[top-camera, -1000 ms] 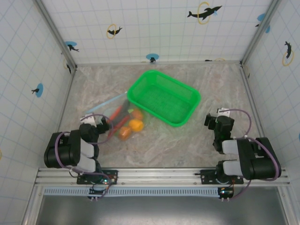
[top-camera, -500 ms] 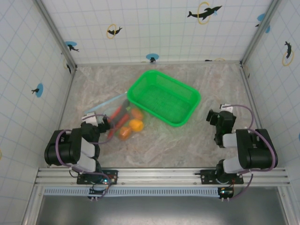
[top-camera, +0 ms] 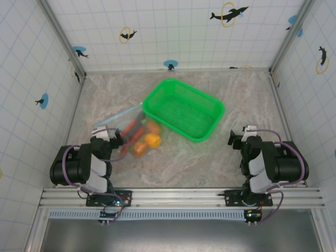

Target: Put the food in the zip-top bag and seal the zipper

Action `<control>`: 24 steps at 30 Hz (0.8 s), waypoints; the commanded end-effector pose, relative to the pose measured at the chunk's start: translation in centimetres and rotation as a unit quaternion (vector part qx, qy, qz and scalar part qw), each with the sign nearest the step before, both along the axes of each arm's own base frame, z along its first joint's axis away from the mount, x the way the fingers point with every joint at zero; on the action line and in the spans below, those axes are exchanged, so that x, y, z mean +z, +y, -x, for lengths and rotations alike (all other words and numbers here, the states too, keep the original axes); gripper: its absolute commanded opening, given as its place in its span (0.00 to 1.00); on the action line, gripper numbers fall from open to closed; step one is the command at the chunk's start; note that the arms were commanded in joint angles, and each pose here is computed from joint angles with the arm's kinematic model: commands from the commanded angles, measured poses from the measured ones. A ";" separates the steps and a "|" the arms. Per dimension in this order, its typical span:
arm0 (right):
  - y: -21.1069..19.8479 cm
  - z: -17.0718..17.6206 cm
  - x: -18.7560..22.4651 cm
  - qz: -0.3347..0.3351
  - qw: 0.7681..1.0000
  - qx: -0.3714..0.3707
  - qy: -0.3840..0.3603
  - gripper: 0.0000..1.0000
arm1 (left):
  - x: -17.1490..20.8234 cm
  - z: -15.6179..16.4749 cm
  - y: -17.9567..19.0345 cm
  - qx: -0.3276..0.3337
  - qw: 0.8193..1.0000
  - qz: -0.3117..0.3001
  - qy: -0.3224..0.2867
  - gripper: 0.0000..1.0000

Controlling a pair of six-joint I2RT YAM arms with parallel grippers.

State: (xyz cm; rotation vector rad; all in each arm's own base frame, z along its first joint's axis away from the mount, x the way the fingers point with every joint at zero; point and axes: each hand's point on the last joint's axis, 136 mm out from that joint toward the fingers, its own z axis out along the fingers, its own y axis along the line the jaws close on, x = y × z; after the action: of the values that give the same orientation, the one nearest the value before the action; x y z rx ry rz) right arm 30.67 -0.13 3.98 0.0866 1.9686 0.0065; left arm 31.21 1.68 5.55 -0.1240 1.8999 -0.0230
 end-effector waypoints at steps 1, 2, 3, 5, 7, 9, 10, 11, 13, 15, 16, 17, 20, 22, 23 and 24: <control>0.0 -0.3 1.0 0.001 1.000 -0.001 -0.022 1.00 | 0.5 -0.1 0.1 -0.001 1.000 -0.005 -0.011 0.98; 0.0 -0.3 1.2 0.001 1.000 0.001 -0.027 1.00 | 0.5 -0.1 0.1 -0.002 1.000 -0.004 -0.011 0.98; 0.0 -0.4 1.2 0.000 1.000 0.001 -0.027 1.00 | 0.5 -0.1 0.1 -0.002 1.000 -0.004 -0.012 0.98; 0.0 -0.3 1.1 -0.002 1.000 0.003 -0.024 1.00 | 0.5 -0.1 0.1 -0.002 1.000 -0.003 -0.012 0.98; 0.0 -0.4 1.1 -0.005 1.000 0.005 -0.024 1.00 | 0.5 -0.1 0.1 -0.003 1.000 -0.002 -0.011 0.98; 0.0 -0.4 1.1 -0.005 1.000 0.005 -0.025 1.00 | 0.5 0.0 -0.6 -0.021 1.000 -0.001 -0.012 0.98; 0.0 -0.3 1.1 -0.005 1.000 0.005 -0.025 1.00 | 0.5 0.1 -0.7 -0.026 1.000 -0.001 -0.014 0.98; 0.0 -0.3 1.1 -0.004 1.000 0.005 -0.024 1.00 | 0.6 0.1 -0.7 -0.026 1.000 -0.001 -0.014 0.98; 0.0 -0.4 1.2 -0.006 1.000 0.006 -0.025 1.00 | 0.5 0.1 -0.7 -0.026 1.000 -0.001 -0.014 0.98; 0.0 -0.4 1.1 -0.006 1.000 0.006 -0.024 1.00 | 0.5 0.1 0.0 -0.003 1.000 0.002 -0.013 0.98; 0.0 -0.4 1.1 -0.006 1.000 0.006 -0.025 1.00 | 0.5 0.2 0.4 0.010 1.000 0.002 -0.014 0.98; 0.0 -0.4 1.1 -0.006 1.000 0.007 -0.025 1.00 | 0.6 0.1 0.5 0.012 1.000 -0.002 -0.014 0.98; 0.0 -0.4 1.1 -0.006 1.000 0.007 -0.024 1.00 | 0.4 0.0 0.5 0.020 1.000 -0.013 -0.008 0.98; 0.0 -0.4 1.2 -0.007 1.000 0.007 -0.025 1.00 | 0.4 0.0 0.5 0.020 1.000 -0.012 -0.007 0.98; 0.0 -0.4 1.2 -0.007 1.000 0.007 -0.025 1.00 | 0.3 0.0 0.5 0.019 1.000 -0.011 -0.007 0.97; 0.0 -0.4 1.1 -0.007 1.000 0.008 -0.024 1.00 | 0.3 0.0 0.3 0.014 1.000 -0.007 -0.007 0.98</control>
State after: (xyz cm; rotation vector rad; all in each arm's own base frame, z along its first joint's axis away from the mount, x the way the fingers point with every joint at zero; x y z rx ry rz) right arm 30.70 -0.05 4.00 0.0819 1.9681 0.0289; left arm 31.20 1.87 5.55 -0.1353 1.8990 0.0017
